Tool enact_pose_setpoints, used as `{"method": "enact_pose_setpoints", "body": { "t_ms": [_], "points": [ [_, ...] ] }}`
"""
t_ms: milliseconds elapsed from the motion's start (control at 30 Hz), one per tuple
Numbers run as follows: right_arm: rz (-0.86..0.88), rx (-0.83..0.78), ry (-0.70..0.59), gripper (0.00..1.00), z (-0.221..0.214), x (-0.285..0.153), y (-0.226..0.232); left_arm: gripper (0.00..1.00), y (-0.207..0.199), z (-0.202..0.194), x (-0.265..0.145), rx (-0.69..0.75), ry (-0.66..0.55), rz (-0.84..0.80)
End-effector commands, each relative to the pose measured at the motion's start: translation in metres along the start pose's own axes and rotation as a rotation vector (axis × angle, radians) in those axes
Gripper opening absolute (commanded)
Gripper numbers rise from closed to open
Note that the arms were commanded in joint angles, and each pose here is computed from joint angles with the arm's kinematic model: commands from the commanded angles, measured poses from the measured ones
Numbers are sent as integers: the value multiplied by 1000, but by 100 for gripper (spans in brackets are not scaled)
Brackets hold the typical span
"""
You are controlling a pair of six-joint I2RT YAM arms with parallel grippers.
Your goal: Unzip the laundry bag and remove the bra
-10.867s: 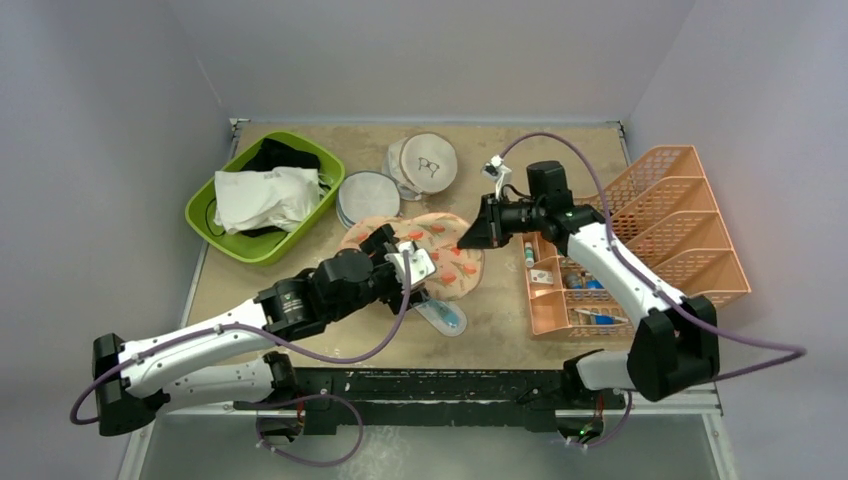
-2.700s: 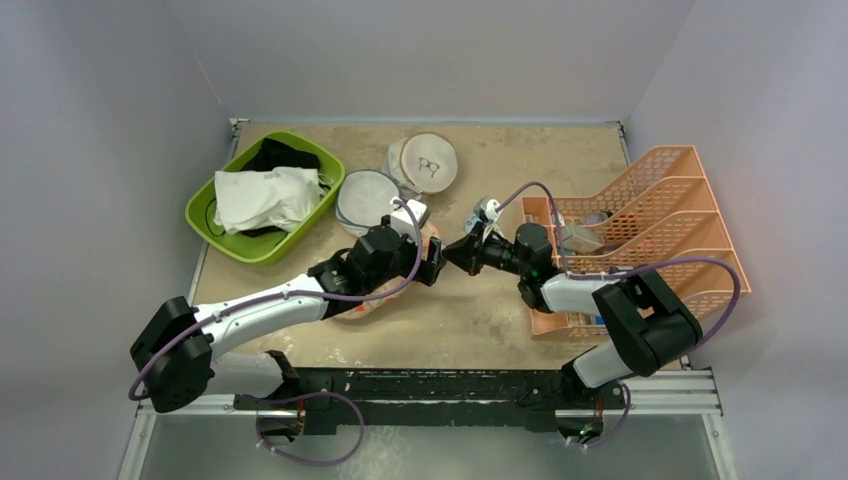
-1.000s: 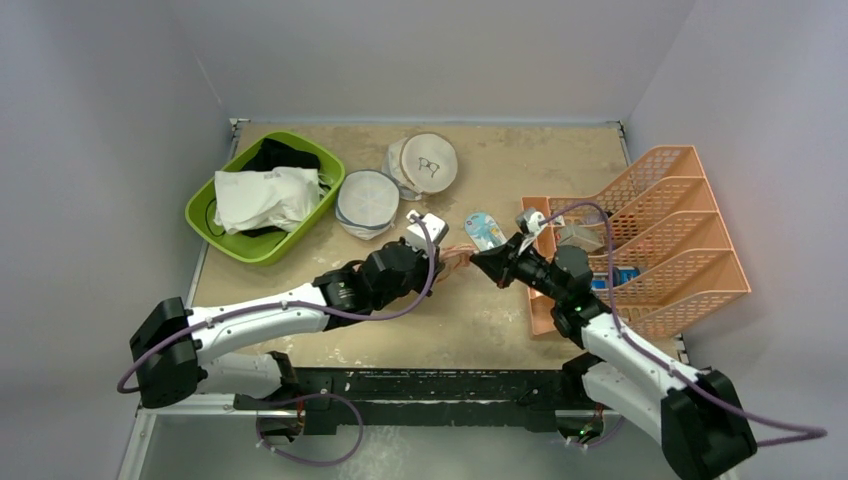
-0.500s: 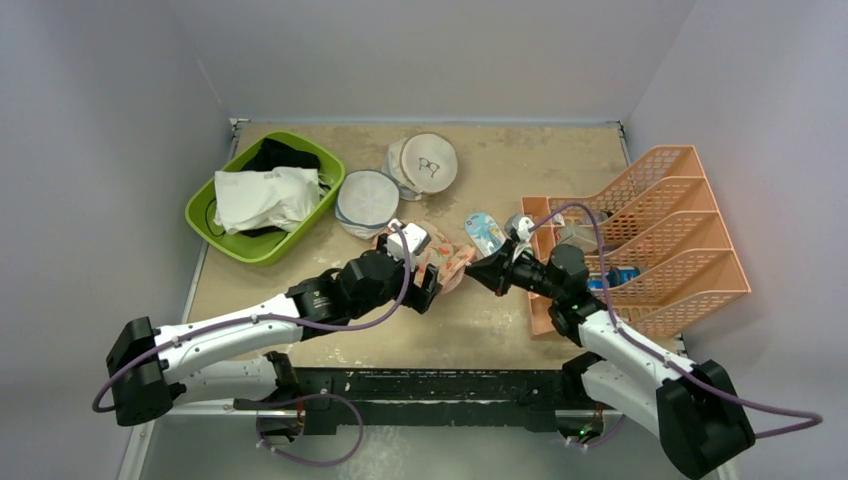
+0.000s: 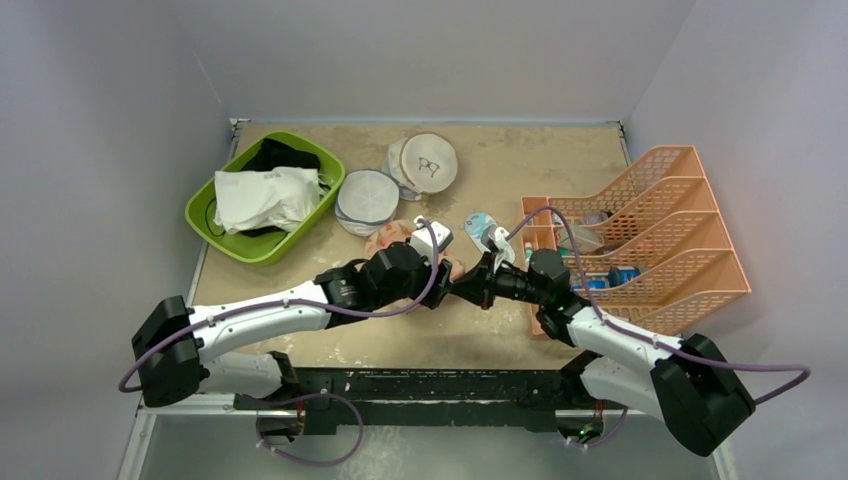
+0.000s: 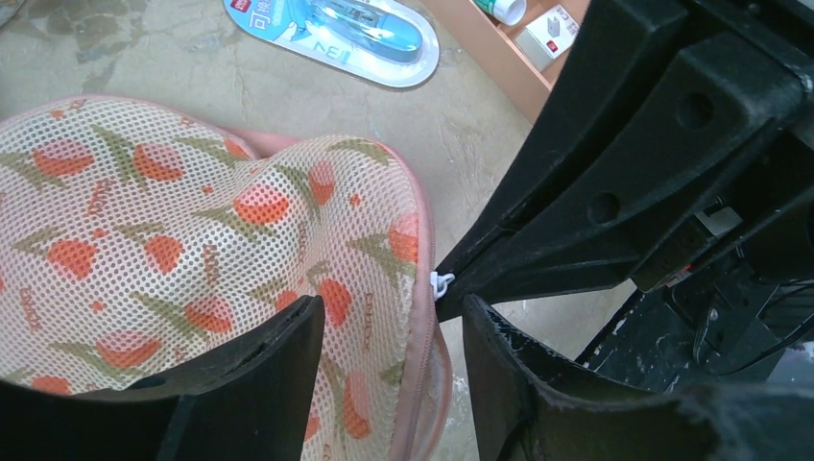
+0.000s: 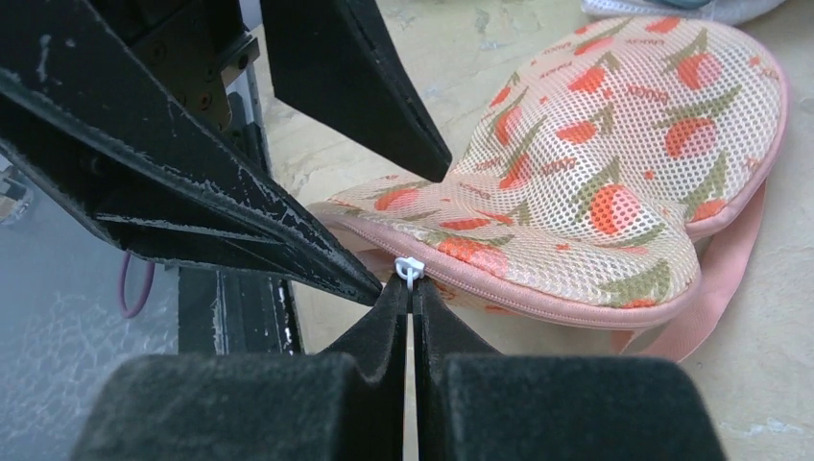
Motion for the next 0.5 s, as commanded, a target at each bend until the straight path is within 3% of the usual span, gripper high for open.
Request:
{"method": "enact_pose_setpoints", "body": {
  "t_ms": [0,367,467],
  "points": [
    [-13,23,-33,0,6,4,0,52,-6,13,1,-11,-42,-33],
    [-126,274,99,0,-24,-6,-3,52,-8,-13,8,-70,8,-65],
    [-172,346,137,0,-34,-10,-5,48,-12,-21,16,-76,33,-90]
  ]
}}
Point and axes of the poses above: each gripper's point midway between its finger pads, its own x axis out along the fingers, its own y axis along the line the jaws close on, z = x × y, the point moved 6 cm from there along -x, back along the fingers, and after that the axes turned 6 degrees about x, right-handed, at the moved point
